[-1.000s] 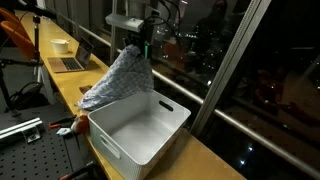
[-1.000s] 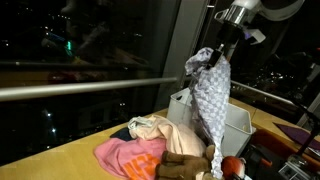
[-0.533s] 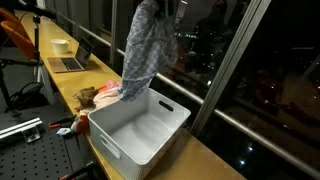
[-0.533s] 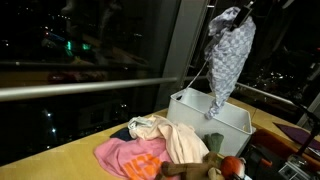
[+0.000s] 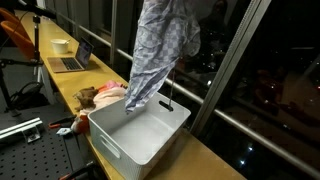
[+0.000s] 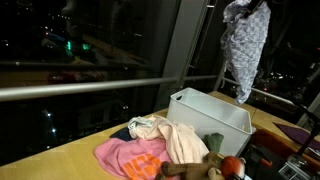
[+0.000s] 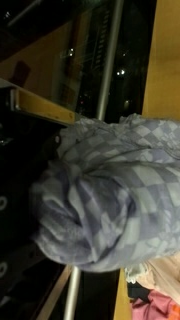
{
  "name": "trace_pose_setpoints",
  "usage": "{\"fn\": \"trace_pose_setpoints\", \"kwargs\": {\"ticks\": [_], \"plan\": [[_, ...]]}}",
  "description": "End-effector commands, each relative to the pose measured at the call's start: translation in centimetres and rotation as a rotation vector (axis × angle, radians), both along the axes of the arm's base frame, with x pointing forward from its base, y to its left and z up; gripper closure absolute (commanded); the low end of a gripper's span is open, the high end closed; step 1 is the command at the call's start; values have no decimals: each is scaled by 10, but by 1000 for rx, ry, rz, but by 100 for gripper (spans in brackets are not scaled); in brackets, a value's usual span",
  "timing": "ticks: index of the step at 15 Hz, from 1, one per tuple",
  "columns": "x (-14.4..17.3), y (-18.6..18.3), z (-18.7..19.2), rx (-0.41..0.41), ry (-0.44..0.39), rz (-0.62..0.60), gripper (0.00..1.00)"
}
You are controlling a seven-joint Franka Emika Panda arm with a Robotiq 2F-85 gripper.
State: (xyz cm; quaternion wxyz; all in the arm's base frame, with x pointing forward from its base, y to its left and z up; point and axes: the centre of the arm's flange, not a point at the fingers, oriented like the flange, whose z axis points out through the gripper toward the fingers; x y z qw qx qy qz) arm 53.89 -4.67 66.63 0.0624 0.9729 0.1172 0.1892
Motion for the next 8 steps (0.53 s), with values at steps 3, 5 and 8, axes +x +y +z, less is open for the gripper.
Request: {"fn": "trace_pose_setpoints", "kwargs": {"ticks": [3, 5, 8], "plan": [[41, 0, -64, 2, 68, 4, 100], [46, -1, -88, -3, 106, 1, 100], [50, 1, -119, -3, 160, 8, 100]]}}
